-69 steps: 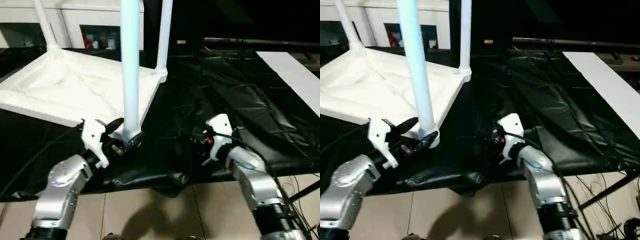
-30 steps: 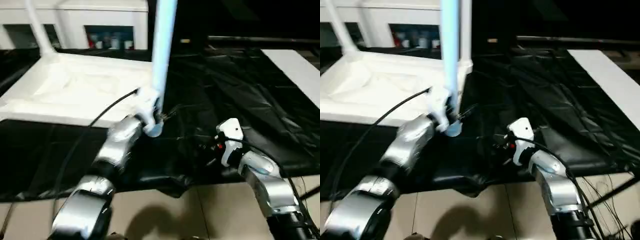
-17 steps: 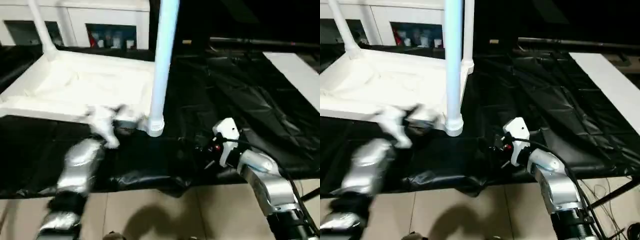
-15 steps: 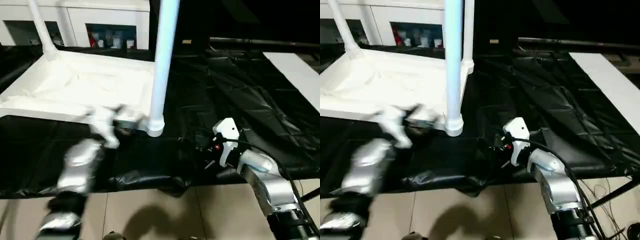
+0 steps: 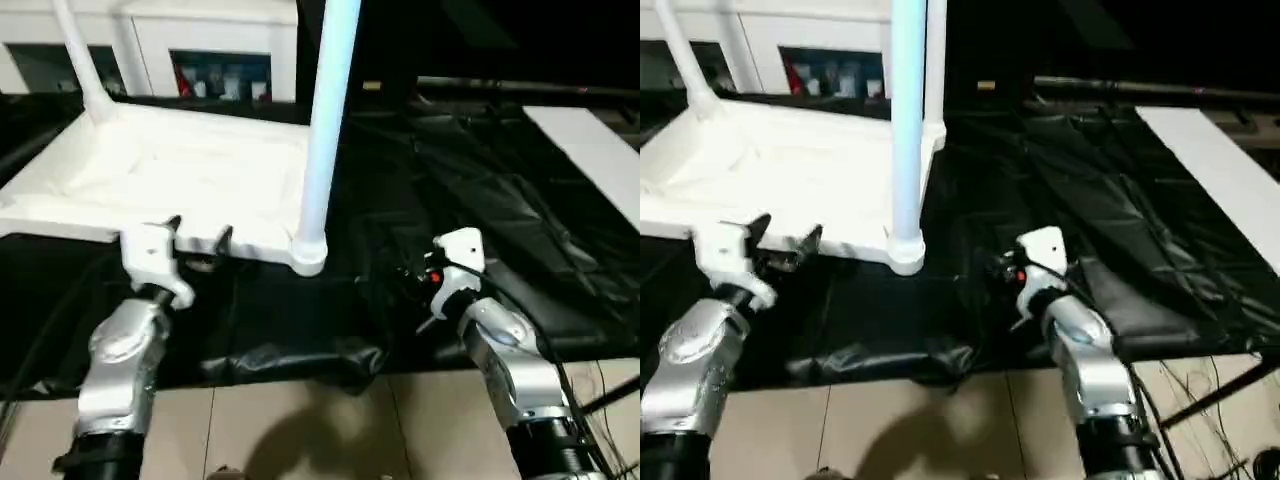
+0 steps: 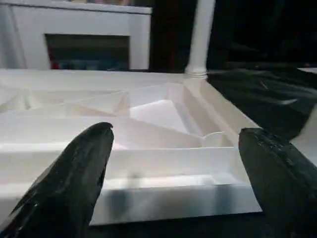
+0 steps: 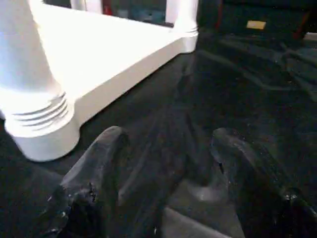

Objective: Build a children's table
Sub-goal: Rotate table base

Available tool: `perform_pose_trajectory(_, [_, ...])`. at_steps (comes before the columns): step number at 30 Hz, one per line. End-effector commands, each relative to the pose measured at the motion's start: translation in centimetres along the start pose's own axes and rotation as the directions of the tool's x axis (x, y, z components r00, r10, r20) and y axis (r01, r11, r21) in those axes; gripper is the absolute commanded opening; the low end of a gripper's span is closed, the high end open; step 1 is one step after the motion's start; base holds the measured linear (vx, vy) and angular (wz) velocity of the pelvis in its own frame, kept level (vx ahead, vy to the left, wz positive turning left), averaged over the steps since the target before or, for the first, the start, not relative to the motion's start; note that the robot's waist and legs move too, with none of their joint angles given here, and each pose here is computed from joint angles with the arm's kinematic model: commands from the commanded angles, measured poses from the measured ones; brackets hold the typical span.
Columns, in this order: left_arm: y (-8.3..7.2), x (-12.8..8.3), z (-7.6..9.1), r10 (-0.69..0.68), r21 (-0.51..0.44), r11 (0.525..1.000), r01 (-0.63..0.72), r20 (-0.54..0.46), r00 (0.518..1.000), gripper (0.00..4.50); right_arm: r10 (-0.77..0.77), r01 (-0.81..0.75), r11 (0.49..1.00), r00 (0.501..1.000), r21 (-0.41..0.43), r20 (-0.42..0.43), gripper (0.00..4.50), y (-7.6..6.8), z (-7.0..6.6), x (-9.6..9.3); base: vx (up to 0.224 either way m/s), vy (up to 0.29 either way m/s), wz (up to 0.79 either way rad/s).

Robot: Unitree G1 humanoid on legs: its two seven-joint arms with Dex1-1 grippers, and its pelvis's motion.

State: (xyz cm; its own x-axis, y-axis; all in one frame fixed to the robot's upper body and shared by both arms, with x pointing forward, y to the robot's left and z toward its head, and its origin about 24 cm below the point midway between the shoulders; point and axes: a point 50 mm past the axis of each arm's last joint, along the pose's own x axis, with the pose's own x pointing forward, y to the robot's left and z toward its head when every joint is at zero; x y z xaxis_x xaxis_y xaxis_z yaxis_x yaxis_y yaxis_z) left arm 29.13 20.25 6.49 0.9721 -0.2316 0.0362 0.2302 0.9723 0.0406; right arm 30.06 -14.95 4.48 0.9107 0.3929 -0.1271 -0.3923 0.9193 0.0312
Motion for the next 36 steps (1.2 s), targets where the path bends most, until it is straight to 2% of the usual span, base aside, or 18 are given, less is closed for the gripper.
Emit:
perform_pose_trajectory(1, [-0.3,0.4,0.7,-0.018,0.034,0.999,0.018,0.015,1.000,4.46,-0.022,0.022,1.000,1.000,-0.006,0.015,3.01,-0.3,0.3,0.1,0.022,0.006,0.27])
perform_pose_trajectory(7, [-0.7,1.2,1.3,-0.015,0.019,1.000,0.015,0.020,1.000,4.46,-0.022,0.022,1.000,0.999,0.003,0.039,3.01,-0.7,0.7,0.4,0.068,0.018,0.04])
perform_pose_trajectory(8, [-0.8,1.2,1.3,-0.015,0.015,1.000,0.015,0.015,1.000,4.46,-0.004,0.005,1.000,0.999,-0.024,0.036,3.01,-0.7,0.8,0.4,0.081,0.023,-0.09])
perform_pose_trajectory(10, [-0.8,1.2,1.3,-0.015,0.015,1.000,0.015,0.015,1.000,4.46,-0.004,0.004,1.000,0.999,-0.025,0.036,3.01,-0.7,0.8,0.4,0.085,0.021,-0.08])
perform_pose_trajectory(11, [-1.0,1.1,1.1,-0.018,0.021,1.000,0.018,0.004,1.000,4.46,0.020,-0.019,0.999,0.999,-0.046,0.027,3.01,-0.4,0.6,0.5,0.074,0.013,-0.05])
perform_pose_trajectory(16, [-1.0,0.9,1.0,-0.008,0.018,1.000,0.009,-0.005,1.000,4.46,0.065,-0.064,0.997,0.998,-0.049,0.011,3.01,0.5,0.3,0.7,0.084,0.005,-0.02])
perform_pose_trajectory(19, [-0.7,0.5,0.8,0.003,0.021,1.000,-0.003,-0.014,1.000,4.46,0.165,-0.167,0.982,0.986,-0.083,-0.036,3.01,1.8,-0.4,0.8,0.094,-0.005,0.02])
perform_pose_trajectory(22, [-0.6,0.4,0.8,0.007,0.020,1.000,-0.006,-0.019,1.000,4.46,0.178,-0.181,0.980,0.983,-0.081,-0.040,3.01,2.1,-0.6,0.7,0.080,0.006,0.23])
perform_pose_trajectory(25, [-0.5,0.3,0.8,0.007,0.020,1.000,-0.007,-0.023,1.000,4.46,0.156,-0.157,0.986,0.988,-0.052,-0.025,3.01,1.8,-0.6,0.6,0.100,0.005,0.60])
perform_pose_trajectory(30, [-0.6,0.3,0.7,-0.003,0.019,1.000,0.003,-0.031,1.000,4.46,0.141,-0.143,0.987,0.990,-0.069,-0.020,3.01,1.6,-0.6,0.4,0.080,-0.060,0.04])
perform_pose_trajectory(34, [-0.9,0.2,0.6,-0.031,-0.017,0.999,0.030,-0.029,0.999,4.46,0.124,-0.125,0.989,0.992,-0.072,-0.016,3.01,1.4,-0.6,0.3,0.075,-0.029,0.10])
perform_pose_trajectory(36, [-1.1,0.4,0.3,-0.097,-0.011,0.995,0.097,-0.060,0.993,4.46,0.111,-0.111,0.991,0.994,-0.076,-0.010,3.01,0.9,-0.5,0.2,0.114,0.012,-0.07])
